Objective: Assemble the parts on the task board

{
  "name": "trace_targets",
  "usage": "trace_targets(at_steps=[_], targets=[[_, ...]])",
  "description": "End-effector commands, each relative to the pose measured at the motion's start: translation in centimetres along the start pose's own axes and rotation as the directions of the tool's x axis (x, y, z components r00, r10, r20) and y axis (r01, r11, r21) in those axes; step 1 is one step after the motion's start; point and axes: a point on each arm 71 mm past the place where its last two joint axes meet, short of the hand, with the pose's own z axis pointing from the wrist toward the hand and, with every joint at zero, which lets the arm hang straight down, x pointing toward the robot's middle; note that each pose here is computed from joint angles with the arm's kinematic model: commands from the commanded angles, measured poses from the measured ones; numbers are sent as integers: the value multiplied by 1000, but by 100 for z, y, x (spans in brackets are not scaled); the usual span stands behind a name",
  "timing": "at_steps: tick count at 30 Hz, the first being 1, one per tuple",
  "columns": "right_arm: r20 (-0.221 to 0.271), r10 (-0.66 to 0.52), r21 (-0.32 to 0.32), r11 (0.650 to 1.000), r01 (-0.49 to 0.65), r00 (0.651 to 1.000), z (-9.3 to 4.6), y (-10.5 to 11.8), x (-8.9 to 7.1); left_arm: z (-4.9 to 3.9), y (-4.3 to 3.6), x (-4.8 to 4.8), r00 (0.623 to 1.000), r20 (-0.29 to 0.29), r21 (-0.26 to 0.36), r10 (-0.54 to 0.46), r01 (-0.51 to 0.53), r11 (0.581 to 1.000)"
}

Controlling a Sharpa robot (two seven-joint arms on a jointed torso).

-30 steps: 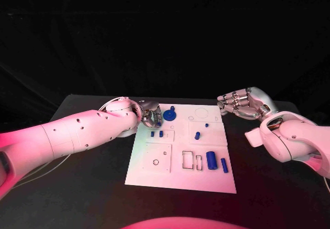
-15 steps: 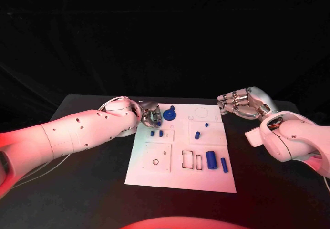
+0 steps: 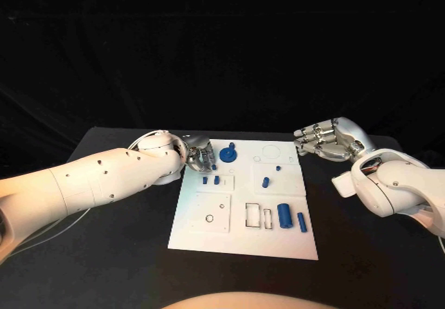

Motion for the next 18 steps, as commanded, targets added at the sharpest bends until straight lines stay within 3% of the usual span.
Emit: trace_targets(at_steps=[1, 6, 11, 14, 15, 18], targets=[[-81, -124, -19, 992, 123, 989, 13, -24, 33, -19, 7, -29, 999, 31, 4, -12, 12, 1000], [-130, -287, -47, 958, 283, 949, 43, -54, 46, -79, 86, -93, 995, 83, 8, -53, 53, 999], [-191, -485, -89, 874, 477, 854, 92, -58, 105, -211, 240, -251, 961, 165, 26, -223, 222, 975], [-215, -583, -115, 811, 573, 783, 141, -42, 169, -315, 335, -342, 897, 205, 57, -393, 389, 919], [-219, -616, -125, 787, 605, 756, 162, -33, 195, -350, 361, -363, 858, 209, 75, -468, 463, 883], [-220, -699, -151, 714, 684, 681, 223, -5, 269, -440, 415, -388, 689, 202, 113, -696, 689, 716]])
